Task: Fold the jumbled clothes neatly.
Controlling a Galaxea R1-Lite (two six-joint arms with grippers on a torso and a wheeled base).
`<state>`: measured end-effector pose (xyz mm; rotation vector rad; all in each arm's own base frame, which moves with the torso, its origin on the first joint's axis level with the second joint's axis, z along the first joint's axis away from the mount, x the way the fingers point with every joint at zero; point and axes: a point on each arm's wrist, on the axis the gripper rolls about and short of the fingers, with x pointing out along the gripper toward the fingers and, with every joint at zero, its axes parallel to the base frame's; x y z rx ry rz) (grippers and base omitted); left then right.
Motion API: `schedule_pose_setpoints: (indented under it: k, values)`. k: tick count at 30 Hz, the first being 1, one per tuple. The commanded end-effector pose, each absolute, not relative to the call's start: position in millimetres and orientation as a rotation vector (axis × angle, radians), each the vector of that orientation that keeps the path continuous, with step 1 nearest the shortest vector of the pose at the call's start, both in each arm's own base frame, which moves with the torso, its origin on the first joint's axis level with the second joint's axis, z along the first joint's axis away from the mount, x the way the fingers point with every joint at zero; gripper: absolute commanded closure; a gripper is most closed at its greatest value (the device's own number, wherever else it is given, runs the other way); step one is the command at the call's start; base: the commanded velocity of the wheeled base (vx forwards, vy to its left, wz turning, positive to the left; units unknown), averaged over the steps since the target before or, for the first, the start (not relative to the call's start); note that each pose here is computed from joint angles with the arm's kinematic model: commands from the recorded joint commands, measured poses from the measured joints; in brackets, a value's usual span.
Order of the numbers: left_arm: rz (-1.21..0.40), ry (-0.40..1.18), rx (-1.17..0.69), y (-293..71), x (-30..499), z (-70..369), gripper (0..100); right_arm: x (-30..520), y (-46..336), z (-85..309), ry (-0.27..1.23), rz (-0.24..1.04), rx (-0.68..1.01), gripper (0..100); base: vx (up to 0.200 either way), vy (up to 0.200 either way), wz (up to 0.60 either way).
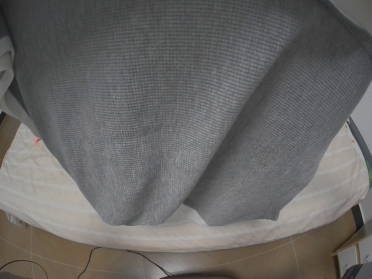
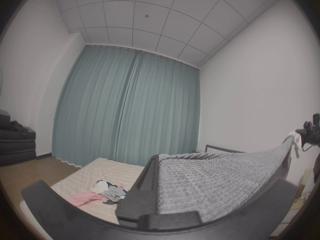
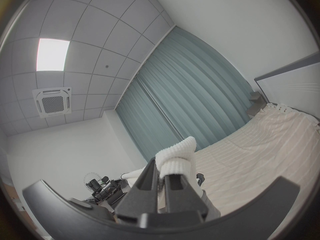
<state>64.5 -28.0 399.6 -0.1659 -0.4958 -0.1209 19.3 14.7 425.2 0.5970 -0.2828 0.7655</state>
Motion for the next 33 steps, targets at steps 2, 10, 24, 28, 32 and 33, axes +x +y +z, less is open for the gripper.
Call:
schedule_pose_setpoints:
  k: [2,10,24,28,32,33]
  values:
    - [-0.189,-0.457,-0.22,-21.1,47.3,394.6,100,-4.7,1.8,434.0,-0.299,0.775,0.633,100,0.0,0.0,0.0]
    - [-0.242,-0.37,-0.237,-13.6,33.4,383.9,100,-18.5,-4.1,431.5,-0.271,0.775,0.636,100,0.0,0.0,0.0]
    - [-0.294,-0.233,-0.175,-27.9,48.4,348.3,100,-30.2,-4.3,426.4,-0.197,0.742,0.601,100,0.0,0.0,0.0]
    - [-0.302,-0.223,-0.172,-29.3,49.5,345.8,100,-29.2,-3.9,422.6,-0.151,0.732,0.61,100,0.0,0.0,0.0]
    - [-0.3,-0.174,-0.158,-34.7,56.5,336.3,100,-17.8,0.5,421.8,-0.117,0.713,0.611,100,0.0,0.0,0.0]
    - [-0.296,-0.134,-0.153,-39.7,63.3,326.9,100,-6.6,4.5,420.7,-0.088,0.698,0.611,100,0.0,0.0,0.0]
